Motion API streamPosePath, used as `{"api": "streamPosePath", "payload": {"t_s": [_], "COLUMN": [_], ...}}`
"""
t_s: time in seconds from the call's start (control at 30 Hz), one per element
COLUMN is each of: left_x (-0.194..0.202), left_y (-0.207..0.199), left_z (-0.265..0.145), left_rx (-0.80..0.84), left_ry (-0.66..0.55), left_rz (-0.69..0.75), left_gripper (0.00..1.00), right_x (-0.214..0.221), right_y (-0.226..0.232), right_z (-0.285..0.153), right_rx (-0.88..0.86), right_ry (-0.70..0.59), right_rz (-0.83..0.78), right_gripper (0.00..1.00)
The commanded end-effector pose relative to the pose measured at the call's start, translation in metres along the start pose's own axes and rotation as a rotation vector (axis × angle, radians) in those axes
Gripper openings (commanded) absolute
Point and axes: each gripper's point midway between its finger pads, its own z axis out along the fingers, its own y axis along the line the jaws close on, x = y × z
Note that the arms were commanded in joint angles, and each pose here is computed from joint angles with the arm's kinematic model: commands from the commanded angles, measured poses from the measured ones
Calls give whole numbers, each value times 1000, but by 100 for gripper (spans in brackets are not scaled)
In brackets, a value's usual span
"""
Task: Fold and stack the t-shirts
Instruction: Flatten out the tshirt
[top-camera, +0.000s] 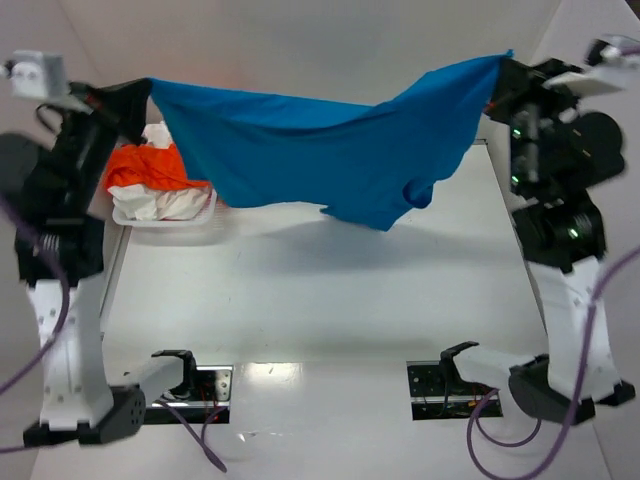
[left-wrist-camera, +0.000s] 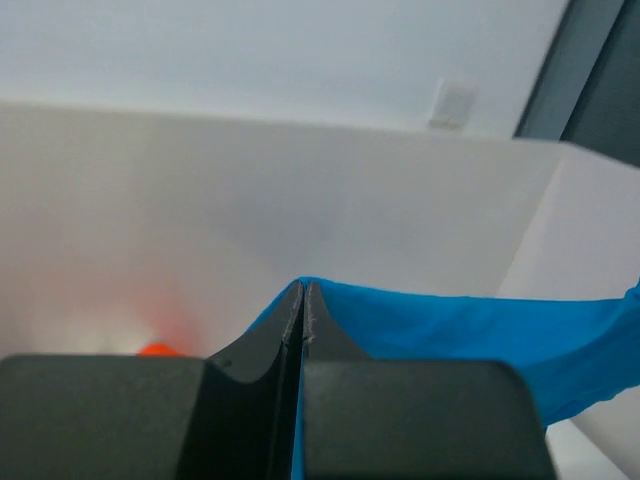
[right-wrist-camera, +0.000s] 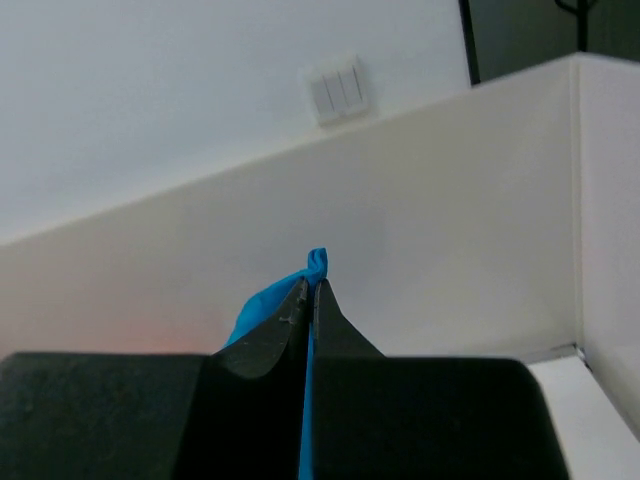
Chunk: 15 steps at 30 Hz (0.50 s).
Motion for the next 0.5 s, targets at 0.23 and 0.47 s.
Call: {"api": "streamPosePath", "payload": {"t_s": [0.23,0.47], "left_x": [-80,-30], "left_y": [-52,-25], "left_z": [-148,-134], "left_rx": [-30,-107], "left_ry": [-268,-186], "left_rz": [35,-33], "left_gripper": [0,0], "right_x": [-146,-122], "right_y": [-23,-23], "right_z": [-129,-113], "right_rx": [-102,-78], "right_ry": [-268,-205], "right_rz": [119,70], "right_gripper": [0,0]}}
